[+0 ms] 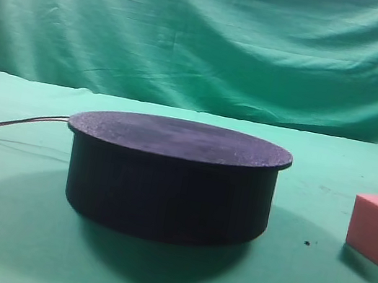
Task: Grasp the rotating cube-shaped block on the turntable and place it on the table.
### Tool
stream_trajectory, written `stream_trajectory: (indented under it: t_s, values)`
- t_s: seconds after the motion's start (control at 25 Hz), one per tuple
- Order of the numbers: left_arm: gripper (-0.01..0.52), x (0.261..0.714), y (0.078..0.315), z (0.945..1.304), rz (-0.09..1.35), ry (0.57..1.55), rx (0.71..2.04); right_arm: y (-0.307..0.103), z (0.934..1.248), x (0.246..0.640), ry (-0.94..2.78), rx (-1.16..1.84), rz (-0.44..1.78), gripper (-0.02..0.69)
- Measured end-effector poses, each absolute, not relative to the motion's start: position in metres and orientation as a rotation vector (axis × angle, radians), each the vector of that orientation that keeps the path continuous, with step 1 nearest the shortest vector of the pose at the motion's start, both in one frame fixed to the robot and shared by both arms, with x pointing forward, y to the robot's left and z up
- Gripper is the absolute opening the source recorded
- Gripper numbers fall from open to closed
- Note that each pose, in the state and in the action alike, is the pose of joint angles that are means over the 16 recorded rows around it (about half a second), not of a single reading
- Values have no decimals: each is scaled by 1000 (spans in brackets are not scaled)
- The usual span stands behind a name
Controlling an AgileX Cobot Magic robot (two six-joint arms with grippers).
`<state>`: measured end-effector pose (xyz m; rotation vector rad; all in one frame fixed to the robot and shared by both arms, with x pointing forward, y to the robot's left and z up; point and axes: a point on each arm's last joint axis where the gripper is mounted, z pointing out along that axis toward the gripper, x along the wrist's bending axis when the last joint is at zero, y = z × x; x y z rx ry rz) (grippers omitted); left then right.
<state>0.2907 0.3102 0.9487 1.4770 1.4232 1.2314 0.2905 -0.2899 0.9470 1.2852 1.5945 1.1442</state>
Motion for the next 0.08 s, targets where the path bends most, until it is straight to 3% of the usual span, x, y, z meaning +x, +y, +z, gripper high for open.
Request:
stream_trajectory:
  t_s: [0.08]
  values:
    - [0,291,310,949,1231,1423,1477,-290,947,290,1595,1285,1144,0]
